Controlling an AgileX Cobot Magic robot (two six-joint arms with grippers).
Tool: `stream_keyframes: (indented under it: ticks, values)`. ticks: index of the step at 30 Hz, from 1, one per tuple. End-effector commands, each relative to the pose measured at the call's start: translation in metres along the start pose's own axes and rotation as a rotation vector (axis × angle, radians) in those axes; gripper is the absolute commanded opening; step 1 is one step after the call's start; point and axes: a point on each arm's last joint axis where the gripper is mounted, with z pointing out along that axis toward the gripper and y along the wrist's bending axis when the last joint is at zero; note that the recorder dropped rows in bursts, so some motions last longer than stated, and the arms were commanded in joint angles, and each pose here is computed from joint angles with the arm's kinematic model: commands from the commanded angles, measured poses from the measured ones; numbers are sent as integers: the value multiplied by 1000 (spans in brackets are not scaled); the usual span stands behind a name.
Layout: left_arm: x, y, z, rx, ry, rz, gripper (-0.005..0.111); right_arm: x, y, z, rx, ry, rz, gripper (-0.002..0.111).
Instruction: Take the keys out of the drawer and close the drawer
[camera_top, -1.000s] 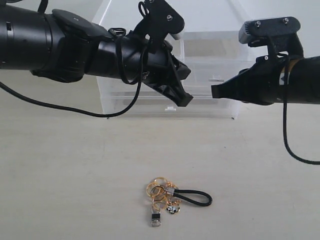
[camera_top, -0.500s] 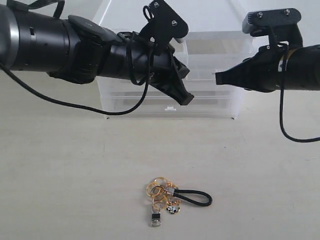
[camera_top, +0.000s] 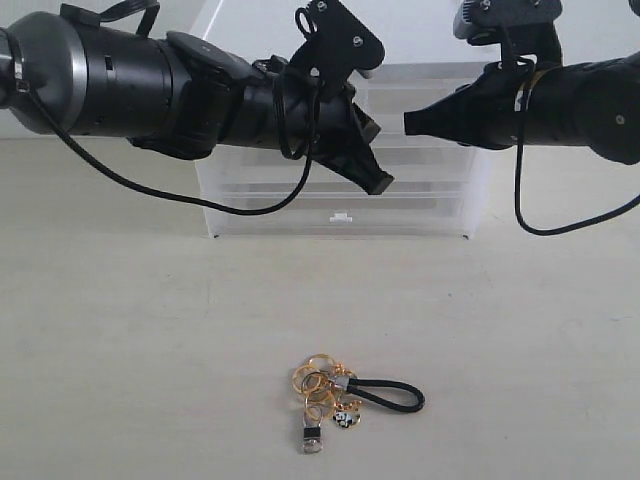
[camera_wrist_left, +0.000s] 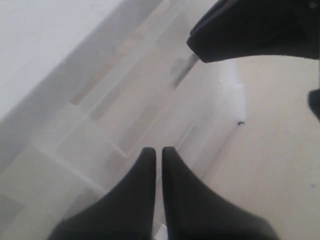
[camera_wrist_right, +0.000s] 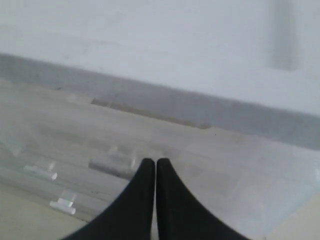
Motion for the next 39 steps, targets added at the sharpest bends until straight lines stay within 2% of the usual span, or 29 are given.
stream_keyframes:
  ticks: [1,10,22,26,33,39]
  values:
    - [-3,3,-1,-10,-8,5,4,-10,-2,2,-7,-63,-7,0]
    - [-3,5,-2,-15,-9,3,4,-17,-1,2,-22,-125,-4,0]
    - [1,13,-6,-20,-5,-29,4,-19,-1,1,-10,-102,-11,0]
    - [-3,16,-21,-37,-15,-17,4,-22,-2,-5,1,-81,-15,0]
    - [6,30,-54,-79,-2,-43,4,-28,-1,-40,8,-106,-16,0]
    - [5,23,-92,-59,-28,-83,4,-11,0,-72,-6,-133,21,0]
